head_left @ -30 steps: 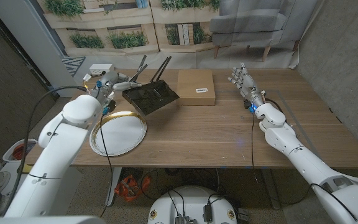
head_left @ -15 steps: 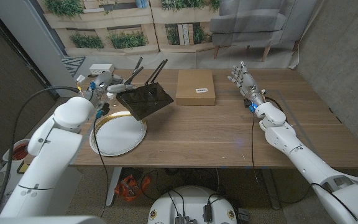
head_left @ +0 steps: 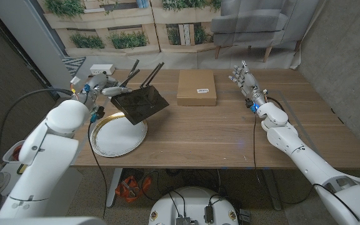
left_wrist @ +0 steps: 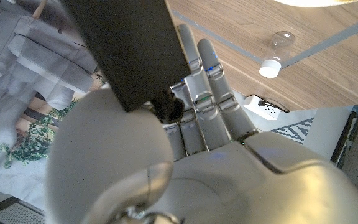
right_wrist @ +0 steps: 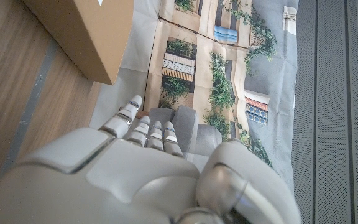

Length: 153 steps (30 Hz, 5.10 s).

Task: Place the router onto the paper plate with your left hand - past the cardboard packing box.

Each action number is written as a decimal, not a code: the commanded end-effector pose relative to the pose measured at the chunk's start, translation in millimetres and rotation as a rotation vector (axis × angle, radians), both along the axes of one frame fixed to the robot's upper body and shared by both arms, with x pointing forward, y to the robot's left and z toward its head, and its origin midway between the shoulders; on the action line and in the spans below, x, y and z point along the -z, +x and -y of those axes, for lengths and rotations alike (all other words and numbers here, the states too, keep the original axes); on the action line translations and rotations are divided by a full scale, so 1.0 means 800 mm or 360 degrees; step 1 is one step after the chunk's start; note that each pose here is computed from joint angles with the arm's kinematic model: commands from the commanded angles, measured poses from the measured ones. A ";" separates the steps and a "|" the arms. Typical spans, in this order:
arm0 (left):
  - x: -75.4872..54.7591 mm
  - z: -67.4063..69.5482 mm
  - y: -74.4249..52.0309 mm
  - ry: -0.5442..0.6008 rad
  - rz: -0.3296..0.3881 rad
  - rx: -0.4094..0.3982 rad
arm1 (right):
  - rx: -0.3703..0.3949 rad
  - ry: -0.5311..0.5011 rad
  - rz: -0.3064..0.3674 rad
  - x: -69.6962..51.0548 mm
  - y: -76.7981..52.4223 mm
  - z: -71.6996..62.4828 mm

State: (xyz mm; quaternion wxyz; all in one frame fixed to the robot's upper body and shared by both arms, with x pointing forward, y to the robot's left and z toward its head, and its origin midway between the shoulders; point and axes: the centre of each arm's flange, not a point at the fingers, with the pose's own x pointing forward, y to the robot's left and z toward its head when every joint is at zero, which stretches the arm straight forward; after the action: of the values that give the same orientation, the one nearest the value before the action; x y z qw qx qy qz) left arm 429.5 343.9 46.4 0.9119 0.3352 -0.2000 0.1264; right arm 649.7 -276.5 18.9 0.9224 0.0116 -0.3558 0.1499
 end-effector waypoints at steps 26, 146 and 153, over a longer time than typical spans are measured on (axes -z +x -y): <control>0.016 -0.066 -0.011 -0.0096 -0.0108 -0.0211 | 0.0004 -0.0035 -0.0005 -0.005 0.000 -0.021; 0.145 -0.147 0.061 -0.0428 -0.0613 -0.0185 | 0.0038 -0.0061 -0.0025 0.004 -0.014 -0.053; 0.158 -0.154 0.069 -0.0479 -0.0662 -0.0207 | 0.0041 -0.0057 -0.0029 0.005 -0.015 -0.052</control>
State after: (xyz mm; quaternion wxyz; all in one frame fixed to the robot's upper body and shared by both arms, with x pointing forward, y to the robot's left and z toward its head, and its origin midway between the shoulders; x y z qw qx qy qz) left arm 476.5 459.3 -64.2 0.9595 0.2458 0.0076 0.1377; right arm 638.5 -234.1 15.9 0.9267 -0.0078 -0.3461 0.1460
